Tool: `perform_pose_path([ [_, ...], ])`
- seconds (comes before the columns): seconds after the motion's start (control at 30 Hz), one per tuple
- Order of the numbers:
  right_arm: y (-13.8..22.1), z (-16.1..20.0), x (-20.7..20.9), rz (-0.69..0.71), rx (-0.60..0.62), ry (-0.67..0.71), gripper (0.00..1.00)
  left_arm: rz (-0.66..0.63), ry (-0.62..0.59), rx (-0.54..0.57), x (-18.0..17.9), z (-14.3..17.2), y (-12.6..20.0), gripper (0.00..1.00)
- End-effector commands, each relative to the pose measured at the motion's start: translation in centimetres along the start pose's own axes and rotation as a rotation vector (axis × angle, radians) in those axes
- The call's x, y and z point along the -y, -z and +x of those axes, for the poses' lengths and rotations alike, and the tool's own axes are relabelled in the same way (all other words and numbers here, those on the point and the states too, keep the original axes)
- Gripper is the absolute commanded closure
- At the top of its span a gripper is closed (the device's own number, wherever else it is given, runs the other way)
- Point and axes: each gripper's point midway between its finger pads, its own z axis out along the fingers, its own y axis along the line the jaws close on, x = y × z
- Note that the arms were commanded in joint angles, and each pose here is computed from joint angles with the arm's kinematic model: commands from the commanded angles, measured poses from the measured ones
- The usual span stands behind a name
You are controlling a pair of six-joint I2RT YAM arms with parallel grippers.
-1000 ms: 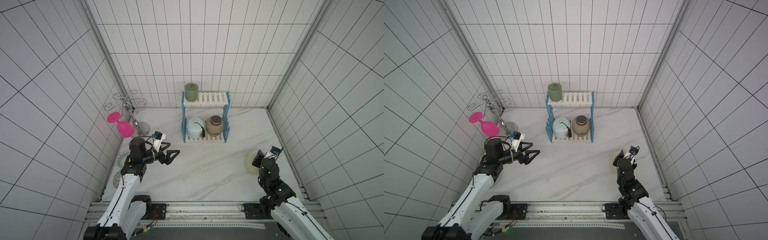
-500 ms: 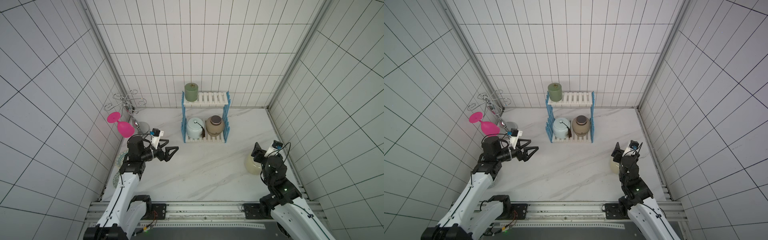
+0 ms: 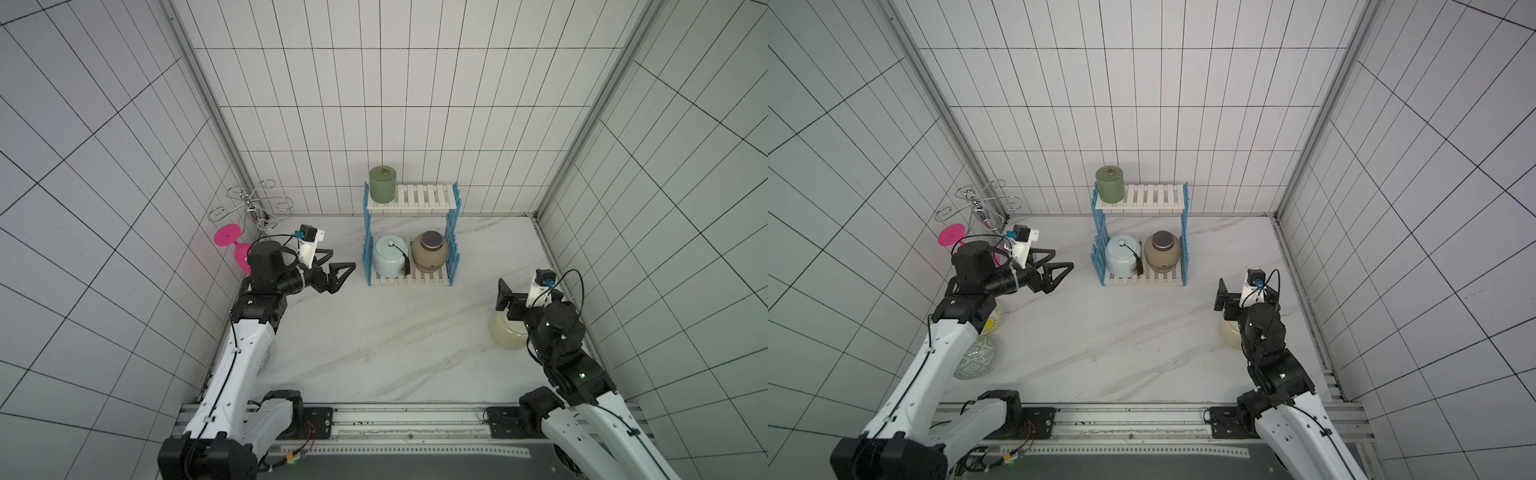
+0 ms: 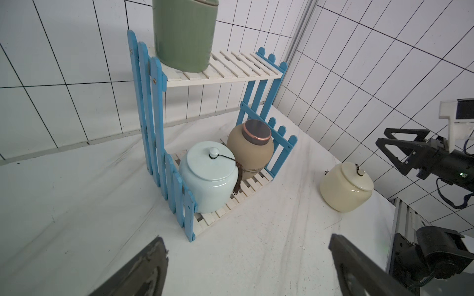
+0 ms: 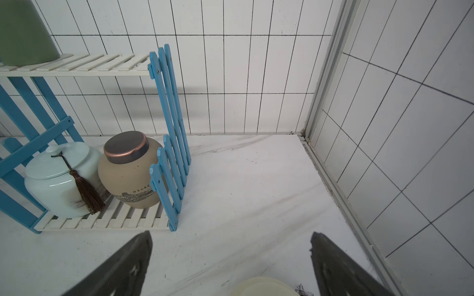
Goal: Remove the tea canisters from the shelf
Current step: Place the tea canister at the center of the board, then pick up the tea canister from the shelf.
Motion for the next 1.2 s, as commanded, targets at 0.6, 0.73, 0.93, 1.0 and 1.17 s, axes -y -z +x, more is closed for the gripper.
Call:
perform_pose_path([
  [0.6,1.3,-0.3,-0.6,-0.072,0.017,0.123,0.01,-0.130,-0.113,-0.071,-2.4,-10.1,-8.5,0.01],
  [0.73,1.2,-0.3,-0.6,-0.067,0.020,0.127,0.01,-0.130,-0.112,-0.070,-2.7,-11.2,-10.2,0.01],
  [0.93,1.2,-0.2,-0.6,-0.070,0.026,0.130,0.01,-0.150,-0.108,-0.074,-3.7,-12.2,-12.4,0.01],
  [1.0,1.2,-0.2,-0.6,-0.069,0.025,0.131,0.01,-0.161,-0.107,-0.075,-4.2,-12.5,-13.0,0.01],
  [1.17,1.2,-0.3,-0.5,-0.065,0.031,0.132,0.01,-0.163,-0.126,-0.076,-4.9,-13.2,-14.6,0.01],
])
